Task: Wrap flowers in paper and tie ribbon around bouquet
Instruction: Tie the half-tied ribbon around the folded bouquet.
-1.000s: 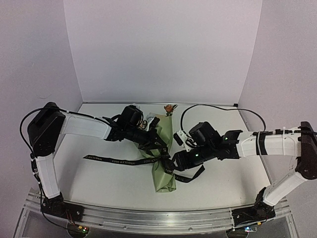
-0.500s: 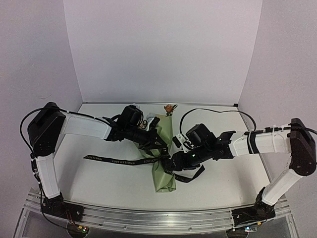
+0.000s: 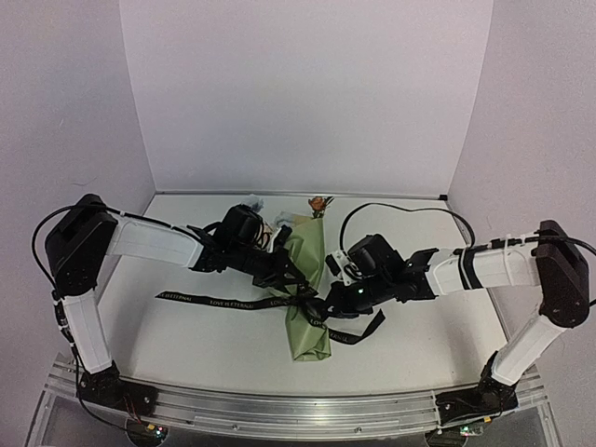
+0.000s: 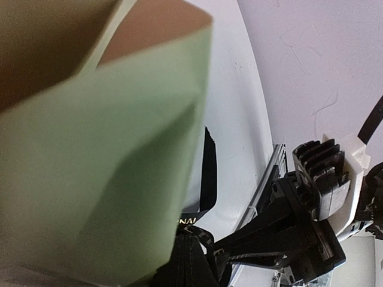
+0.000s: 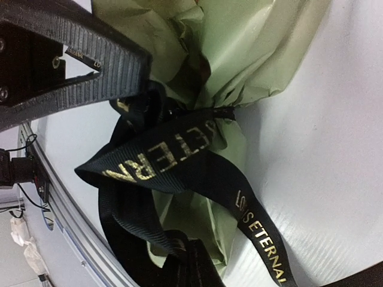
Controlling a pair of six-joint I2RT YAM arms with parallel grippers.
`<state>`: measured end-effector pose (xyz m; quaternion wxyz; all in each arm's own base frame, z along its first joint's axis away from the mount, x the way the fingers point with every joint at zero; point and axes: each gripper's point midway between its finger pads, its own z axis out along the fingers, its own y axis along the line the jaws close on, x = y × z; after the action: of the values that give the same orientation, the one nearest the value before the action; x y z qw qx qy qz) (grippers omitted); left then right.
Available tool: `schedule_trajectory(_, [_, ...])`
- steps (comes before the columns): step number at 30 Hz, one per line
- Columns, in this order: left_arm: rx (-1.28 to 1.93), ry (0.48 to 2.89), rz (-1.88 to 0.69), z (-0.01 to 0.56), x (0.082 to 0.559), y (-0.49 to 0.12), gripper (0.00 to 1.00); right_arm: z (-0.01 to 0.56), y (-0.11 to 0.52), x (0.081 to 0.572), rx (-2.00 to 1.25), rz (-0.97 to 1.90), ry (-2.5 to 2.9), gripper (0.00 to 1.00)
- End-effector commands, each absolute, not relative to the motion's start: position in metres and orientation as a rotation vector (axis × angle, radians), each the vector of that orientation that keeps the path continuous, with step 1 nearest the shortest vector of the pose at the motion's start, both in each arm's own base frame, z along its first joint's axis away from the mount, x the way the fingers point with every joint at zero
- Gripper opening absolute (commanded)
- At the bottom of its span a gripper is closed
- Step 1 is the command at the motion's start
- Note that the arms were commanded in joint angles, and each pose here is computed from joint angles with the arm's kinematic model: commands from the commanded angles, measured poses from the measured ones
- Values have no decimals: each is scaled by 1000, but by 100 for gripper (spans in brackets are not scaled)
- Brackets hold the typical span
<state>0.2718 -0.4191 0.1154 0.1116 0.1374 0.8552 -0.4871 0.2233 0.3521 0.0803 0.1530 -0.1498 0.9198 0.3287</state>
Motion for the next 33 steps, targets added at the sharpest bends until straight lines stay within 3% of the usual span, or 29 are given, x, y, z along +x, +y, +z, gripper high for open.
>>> schedule_trajectory(1, [365, 2392, -1353, 147, 281, -401, 0, 95, 335, 225, -434, 859, 2604, 0])
schedule_trajectory(22, [235, 2377, -1170, 125, 266, -342, 0, 80, 287, 229, -520, 367, 2654, 0])
schedule_trajectory(33, [129, 2397, -1151, 112, 278, -304, 0, 65, 355, 219, -550, 469, 2617, 0])
